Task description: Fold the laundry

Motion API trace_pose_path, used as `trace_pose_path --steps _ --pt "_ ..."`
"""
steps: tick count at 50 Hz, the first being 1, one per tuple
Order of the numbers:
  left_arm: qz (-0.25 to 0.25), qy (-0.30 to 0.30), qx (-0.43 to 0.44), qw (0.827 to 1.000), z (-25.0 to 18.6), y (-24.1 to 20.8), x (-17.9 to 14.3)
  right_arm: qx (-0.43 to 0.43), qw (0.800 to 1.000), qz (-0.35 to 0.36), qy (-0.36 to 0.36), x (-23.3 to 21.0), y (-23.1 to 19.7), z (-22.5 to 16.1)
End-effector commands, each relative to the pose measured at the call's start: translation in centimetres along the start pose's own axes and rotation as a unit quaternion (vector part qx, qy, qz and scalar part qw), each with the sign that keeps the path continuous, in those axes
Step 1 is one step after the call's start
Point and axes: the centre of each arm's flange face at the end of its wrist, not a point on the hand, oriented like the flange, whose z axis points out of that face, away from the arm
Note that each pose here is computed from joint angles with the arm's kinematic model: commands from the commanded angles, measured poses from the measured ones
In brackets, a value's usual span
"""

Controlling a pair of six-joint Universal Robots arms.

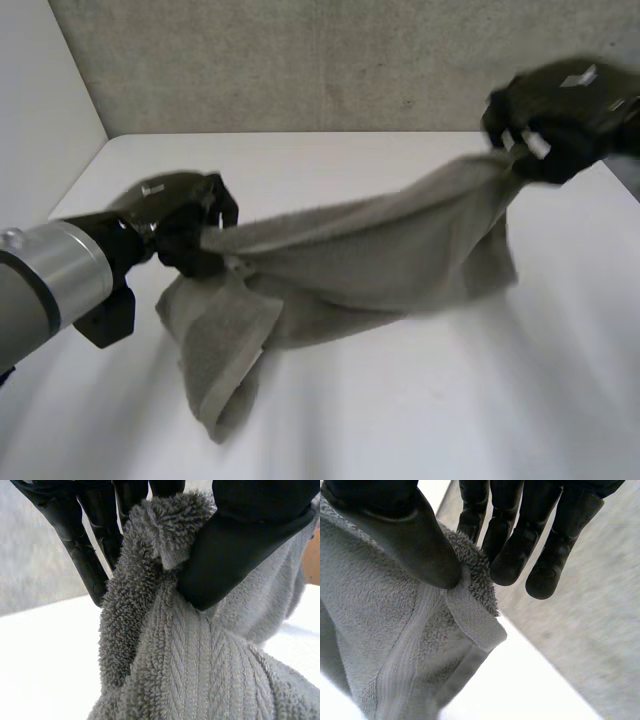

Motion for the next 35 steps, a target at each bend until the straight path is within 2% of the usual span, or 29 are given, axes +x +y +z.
trace_pose_path --steps 1,3,5,6,8,16,19,21,25,27,30,32,33,35 --pt "-0.032 -0.007 -0.077 0.997 5.9 4.8 -3.3 -0.071 0.995 0.023 -0.067 -3.1 4.8 5.5" --pt "-0.029 -0.010 -0.090 0.995 8.8 6.3 -4.5 -0.086 0.994 0.021 -0.065 -3.7 5.9 6.9" --pt "-0.026 -0.010 -0.093 0.995 10.3 7.1 -5.1 -0.101 0.994 0.010 -0.038 -3.9 7.8 9.4" --pt "-0.026 -0.010 -0.093 0.995 10.3 7.1 -5.1 -0.101 0.994 0.010 -0.038 -3.9 7.8 9.4" --pt "-0.011 -0.011 -0.083 0.996 13.0 7.9 -6.1 -0.095 0.995 -0.002 0.001 -3.4 9.5 11.7" --pt "0.012 -0.028 -0.049 0.998 16.2 7.4 -7.4 -0.077 0.996 0.006 0.051 -2.6 11.3 14.1" --pt "0.014 -0.040 -0.044 0.998 16.1 7.1 -7.6 -0.073 0.996 0.010 0.057 -2.4 11.4 14.3" --pt "0.018 -0.069 -0.020 0.997 14.9 4.9 -7.6 -0.072 0.995 0.011 0.066 -2.0 11.5 14.1" --pt "0.021 -0.081 -0.005 0.997 12.9 3.4 -7.1 -0.072 0.995 0.010 0.071 -2.0 11.4 13.6" --pt "0.029 -0.074 0.015 0.997 10.7 1.9 -5.6 -0.071 0.995 0.009 0.070 -2.1 11.3 13.3" --pt "0.031 -0.070 0.026 0.997 9.6 1.1 -4.8 -0.076 0.994 0.011 0.072 -2.0 11.8 12.9" --pt "0.042 -0.047 0.044 0.997 7.7 0.2 -2.3 -0.076 0.994 0.012 0.073 -2.0 11.9 12.8" --pt "0.042 -0.047 0.044 0.997 7.7 0.2 -2.3 -0.076 0.994 0.011 0.072 -2.1 12.1 12.7" --pt "0.056 -0.015 0.054 0.997 6.0 -0.1 0.6 -0.076 0.994 0.010 0.071 -2.2 12.1 12.7"
